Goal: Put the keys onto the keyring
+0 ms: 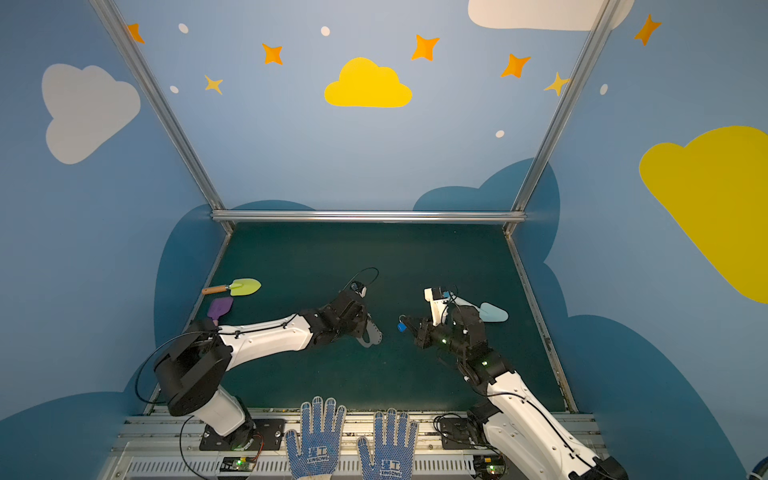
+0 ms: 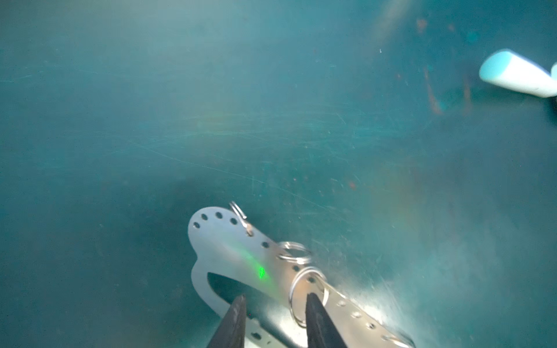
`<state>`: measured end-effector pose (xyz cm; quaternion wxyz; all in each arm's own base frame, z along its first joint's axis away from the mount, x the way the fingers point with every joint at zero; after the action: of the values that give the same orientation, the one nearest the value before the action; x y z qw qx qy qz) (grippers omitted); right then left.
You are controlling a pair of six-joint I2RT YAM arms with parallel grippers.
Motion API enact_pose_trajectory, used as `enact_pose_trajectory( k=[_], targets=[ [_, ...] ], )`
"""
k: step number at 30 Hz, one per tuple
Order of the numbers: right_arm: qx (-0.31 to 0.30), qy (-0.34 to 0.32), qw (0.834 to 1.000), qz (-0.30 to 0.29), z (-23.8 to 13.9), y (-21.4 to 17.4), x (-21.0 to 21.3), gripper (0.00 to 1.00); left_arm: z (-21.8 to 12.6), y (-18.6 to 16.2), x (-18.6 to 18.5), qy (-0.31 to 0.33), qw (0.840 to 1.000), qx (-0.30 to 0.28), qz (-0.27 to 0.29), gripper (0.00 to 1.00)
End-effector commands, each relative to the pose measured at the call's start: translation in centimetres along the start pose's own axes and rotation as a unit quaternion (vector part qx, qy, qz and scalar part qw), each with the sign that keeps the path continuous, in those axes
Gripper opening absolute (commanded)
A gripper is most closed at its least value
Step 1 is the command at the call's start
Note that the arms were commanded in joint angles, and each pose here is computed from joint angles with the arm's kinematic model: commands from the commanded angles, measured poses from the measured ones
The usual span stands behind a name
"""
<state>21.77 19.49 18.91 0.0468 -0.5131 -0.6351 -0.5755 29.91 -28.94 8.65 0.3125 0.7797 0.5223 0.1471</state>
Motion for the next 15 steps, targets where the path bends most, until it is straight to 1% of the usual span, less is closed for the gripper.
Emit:
enact_pose_trajectory(
  k=[1, 3, 6, 9, 15],
  targets=[
    [-0.020, -0.001, 1.000, -0.018, -0.7, 1.2, 0.7, 0.00, 0.4, -0.7, -0.4, -0.008, 0.999, 0.042, 0.025, 0.36],
    [-0.022, -0.005, 1.000, -0.019, -0.8, 1.1, 0.5, 0.00, 0.6, -0.6, -0.9, -0.018, 0.998, 0.051, 0.032, 0.38],
    [-0.024, -0.009, 0.999, -0.018, -1.0, 1.0, 0.3, 0.00, 0.6, 0.0, -1.1, -0.018, 0.998, 0.053, 0.027, 0.35],
    [-0.027, -0.012, 0.999, -0.020, -1.3, 1.0, 0.2, 0.00, 0.5, 0.5, -1.5, -0.026, 0.998, 0.062, 0.020, 0.35],
    [-0.028, -0.015, 0.999, -0.019, -1.3, 0.7, -0.1, 0.00, 2.2, -0.2, -2.7, -0.031, 0.989, 0.141, 0.033, 0.37]
  ],
)
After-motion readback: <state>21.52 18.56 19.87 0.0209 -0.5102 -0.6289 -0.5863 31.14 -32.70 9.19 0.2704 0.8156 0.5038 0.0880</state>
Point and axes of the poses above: each gripper's point midway between its finger pads, its own z axis out along the fingers, its own x axis along the line the jaws close on, y = z × x, the point moved 1 cm from there along -z, back along the fingers, and after that the axes turned 4 degrees about z, right-handed, at the moved point
